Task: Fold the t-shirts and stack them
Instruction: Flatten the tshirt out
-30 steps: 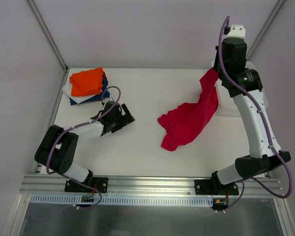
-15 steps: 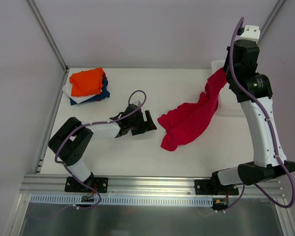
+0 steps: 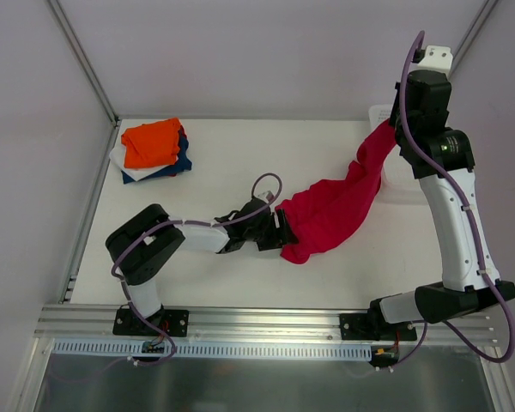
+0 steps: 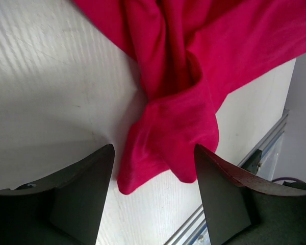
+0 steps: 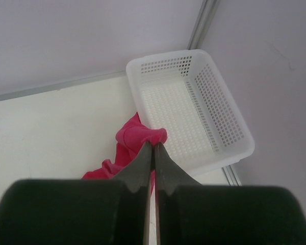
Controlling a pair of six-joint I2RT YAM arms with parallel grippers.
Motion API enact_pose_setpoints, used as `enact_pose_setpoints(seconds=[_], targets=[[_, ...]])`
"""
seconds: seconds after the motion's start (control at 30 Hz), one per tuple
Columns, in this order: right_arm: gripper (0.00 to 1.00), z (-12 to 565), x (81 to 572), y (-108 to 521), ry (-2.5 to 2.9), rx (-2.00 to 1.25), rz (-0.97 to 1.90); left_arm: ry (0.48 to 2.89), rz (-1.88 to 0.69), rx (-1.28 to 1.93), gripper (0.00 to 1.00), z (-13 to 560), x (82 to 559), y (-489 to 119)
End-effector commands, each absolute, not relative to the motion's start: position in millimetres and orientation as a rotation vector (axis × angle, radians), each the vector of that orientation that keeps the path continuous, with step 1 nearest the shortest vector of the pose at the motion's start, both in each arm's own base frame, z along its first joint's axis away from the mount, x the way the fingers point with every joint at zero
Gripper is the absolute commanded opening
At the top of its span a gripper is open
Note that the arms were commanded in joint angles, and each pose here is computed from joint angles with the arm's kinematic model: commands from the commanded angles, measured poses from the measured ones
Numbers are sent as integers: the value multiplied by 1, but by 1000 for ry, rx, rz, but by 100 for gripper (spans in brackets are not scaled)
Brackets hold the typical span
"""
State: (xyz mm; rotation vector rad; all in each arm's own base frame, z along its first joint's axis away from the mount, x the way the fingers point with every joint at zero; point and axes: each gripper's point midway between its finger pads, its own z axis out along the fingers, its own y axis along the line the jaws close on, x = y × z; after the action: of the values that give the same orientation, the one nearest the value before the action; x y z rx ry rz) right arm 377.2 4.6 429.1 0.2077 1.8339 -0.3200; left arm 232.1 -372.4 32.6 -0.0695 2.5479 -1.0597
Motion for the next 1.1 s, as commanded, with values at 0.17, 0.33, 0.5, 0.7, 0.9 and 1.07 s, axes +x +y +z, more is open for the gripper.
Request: enact_pose_setpoints(seconds=[0.17,0.33,0.5,0.7,0.9,1.07], targets=[[0,437,378,2,1804,229,-293,2805,-809,-115,62,-32,173,-327],[0,434,380,5,1813,220,-284,2829,-734,-160,51,-40,159,-302],[0,431,382,7,1821,217,-274,2834,-696,-195,49,-43,149,-286],[0,435,379,8,1812,214,-255,2832,-662,-178,46,-45,154,-287],[0,438,375,9,1805,208,-249,2829,-659,-138,45,-49,164,-301],[0,435,375,8,1811,204,-253,2832,-656,-125,33,-52,168,-306]])
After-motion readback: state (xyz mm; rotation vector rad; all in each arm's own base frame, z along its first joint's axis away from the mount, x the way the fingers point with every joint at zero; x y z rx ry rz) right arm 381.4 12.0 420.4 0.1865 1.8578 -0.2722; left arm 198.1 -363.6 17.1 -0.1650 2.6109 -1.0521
